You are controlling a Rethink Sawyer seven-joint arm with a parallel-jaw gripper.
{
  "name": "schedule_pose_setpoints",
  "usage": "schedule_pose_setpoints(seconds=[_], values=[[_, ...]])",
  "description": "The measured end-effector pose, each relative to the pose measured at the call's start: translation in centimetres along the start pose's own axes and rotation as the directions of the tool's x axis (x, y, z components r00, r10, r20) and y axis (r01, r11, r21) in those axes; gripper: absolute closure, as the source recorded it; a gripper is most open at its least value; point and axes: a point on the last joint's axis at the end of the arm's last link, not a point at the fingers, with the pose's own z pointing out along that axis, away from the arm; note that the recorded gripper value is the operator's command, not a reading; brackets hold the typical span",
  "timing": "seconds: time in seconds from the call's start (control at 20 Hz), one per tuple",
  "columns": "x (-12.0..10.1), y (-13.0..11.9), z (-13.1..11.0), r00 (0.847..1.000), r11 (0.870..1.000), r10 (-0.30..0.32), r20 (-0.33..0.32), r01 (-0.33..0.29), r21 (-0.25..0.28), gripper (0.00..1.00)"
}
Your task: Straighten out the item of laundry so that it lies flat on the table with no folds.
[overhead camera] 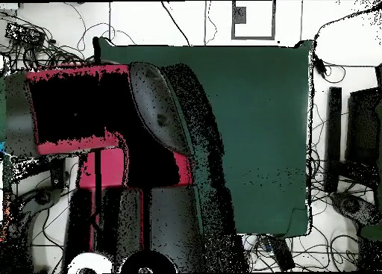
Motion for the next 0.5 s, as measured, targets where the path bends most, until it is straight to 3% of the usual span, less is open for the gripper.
schedule_pose_setpoints(seconds=[0.3,0.5], values=[[2.2,0.8,-0.1,0.997,0.997,0.074,-0.013,-0.074,-0.003,1.0],[3.8,1.3,1.2,0.989,0.989,0.145,-0.02,-0.145,0.018,1.0]])
